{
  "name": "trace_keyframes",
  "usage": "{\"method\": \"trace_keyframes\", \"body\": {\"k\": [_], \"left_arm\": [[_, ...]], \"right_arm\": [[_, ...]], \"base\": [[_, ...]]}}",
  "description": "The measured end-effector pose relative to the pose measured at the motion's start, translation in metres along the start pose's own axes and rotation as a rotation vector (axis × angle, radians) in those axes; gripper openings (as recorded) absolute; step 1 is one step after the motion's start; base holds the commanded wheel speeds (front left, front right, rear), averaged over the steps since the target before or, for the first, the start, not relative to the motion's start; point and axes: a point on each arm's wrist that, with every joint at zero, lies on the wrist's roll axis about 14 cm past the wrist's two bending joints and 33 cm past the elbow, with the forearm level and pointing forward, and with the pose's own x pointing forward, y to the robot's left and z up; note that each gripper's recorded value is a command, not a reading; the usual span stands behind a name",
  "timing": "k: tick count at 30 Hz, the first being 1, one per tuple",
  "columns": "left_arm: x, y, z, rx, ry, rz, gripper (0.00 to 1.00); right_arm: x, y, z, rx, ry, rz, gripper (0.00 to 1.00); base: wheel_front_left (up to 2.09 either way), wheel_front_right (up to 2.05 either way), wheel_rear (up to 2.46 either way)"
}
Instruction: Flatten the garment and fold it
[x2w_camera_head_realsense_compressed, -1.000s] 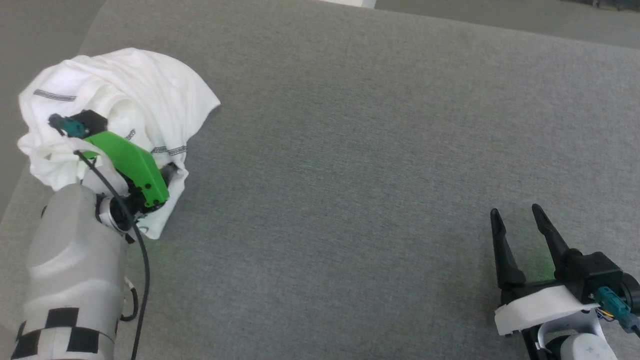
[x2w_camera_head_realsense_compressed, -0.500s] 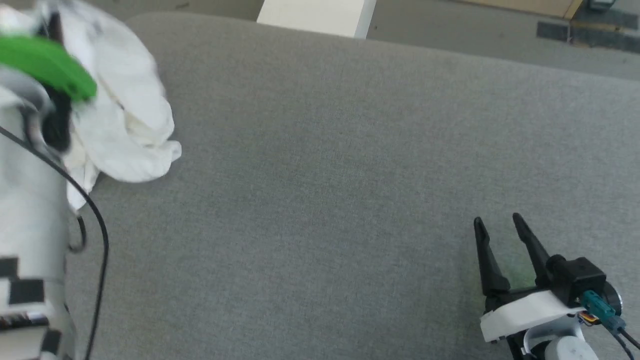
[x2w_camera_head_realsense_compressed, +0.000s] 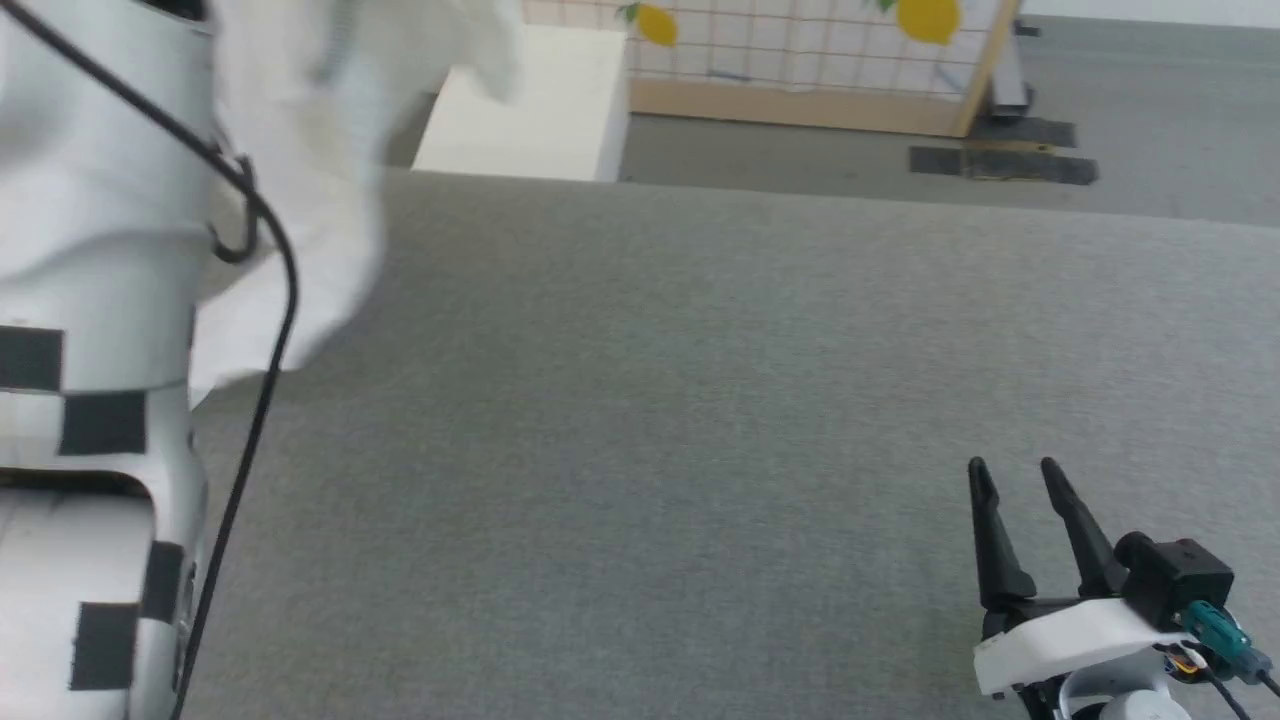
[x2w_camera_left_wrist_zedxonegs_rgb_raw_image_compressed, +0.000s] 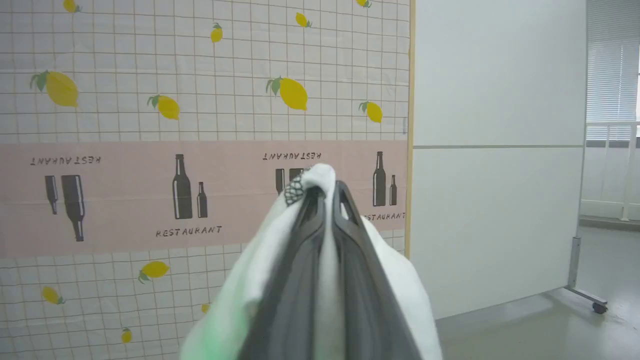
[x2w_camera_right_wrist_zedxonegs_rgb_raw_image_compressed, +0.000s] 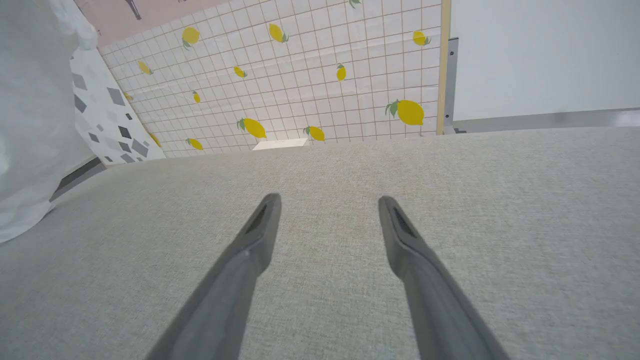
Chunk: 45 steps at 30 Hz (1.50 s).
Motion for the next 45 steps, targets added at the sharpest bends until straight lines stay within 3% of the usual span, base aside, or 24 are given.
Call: {"method": "trace_keyframes", "body": {"k": [4, 9, 14, 21, 22, 23, 24, 29, 34, 40, 44, 45], "left_arm": [[-0.001, -0.038, -0.044, -0.086, 0.127, -0.084, 0.00], [-0.041, -0.097, -0.145, -0.258, 0.381, -0.171, 0.00], [-0.130, -0.168, -0.253, -0.390, 0.721, -0.263, 0.00], [-0.270, -0.212, -0.347, -0.493, 1.188, -0.280, 0.00], [-0.279, -0.216, -0.350, -0.507, 1.215, -0.282, 0.03], [-0.282, -0.218, -0.351, -0.513, 1.223, -0.284, 0.49], [-0.279, -0.217, -0.351, -0.513, 1.215, -0.275, 1.00], [-0.229, -0.191, -0.324, -0.600, 0.996, -0.139, 1.00], [-0.179, -0.125, -0.273, -0.605, 0.674, 0.042, 1.00], [-0.191, -0.021, -0.222, -0.355, 0.346, 0.286, 1.00], [-0.236, 0.007, -0.222, -0.247, 0.317, 0.399, 1.00], [-0.252, 0.014, -0.204, -0.149, 0.275, 0.416, 1.00]], "right_arm": [[-0.016, -0.024, 0.012, -0.006, -0.033, -0.078, 1.00], [-0.041, -0.049, 0.015, -0.016, -0.042, -0.161, 1.00], [-0.048, -0.054, 0.019, -0.023, -0.051, -0.180, 1.00], [-0.044, -0.047, 0.015, -0.018, -0.040, -0.158, 1.00], [-0.044, -0.046, 0.014, -0.017, -0.039, -0.154, 1.00], [-0.043, -0.045, 0.014, -0.015, -0.039, -0.152, 1.00], [-0.042, -0.044, 0.015, -0.014, -0.041, -0.149, 1.00], [-0.042, -0.040, 0.020, -0.006, -0.058, -0.139, 1.00], [-0.046, -0.039, 0.022, 0.000, -0.066, -0.136, 1.00], [-0.047, -0.034, 0.025, 0.002, -0.077, -0.121, 1.00], [-0.049, -0.031, 0.018, 0.009, -0.056, -0.115, 1.00], [-0.051, -0.034, 0.005, 0.025, -0.012, -0.126, 1.00]], "base": [[0.00, 0.00, 0.00], [0.00, 0.00, 0.00], [0.00, 0.00, 0.00], [0.00, 0.00, 0.00], [0.00, 0.00, 0.00], [0.00, 0.00, 0.00], [0.00, 0.00, 0.00], [0.00, 0.00, 0.00], [0.00, 0.00, 0.00], [0.00, 0.00, 0.00], [0.00, 0.00, 0.00], [0.00, 0.00, 0.00]]}}
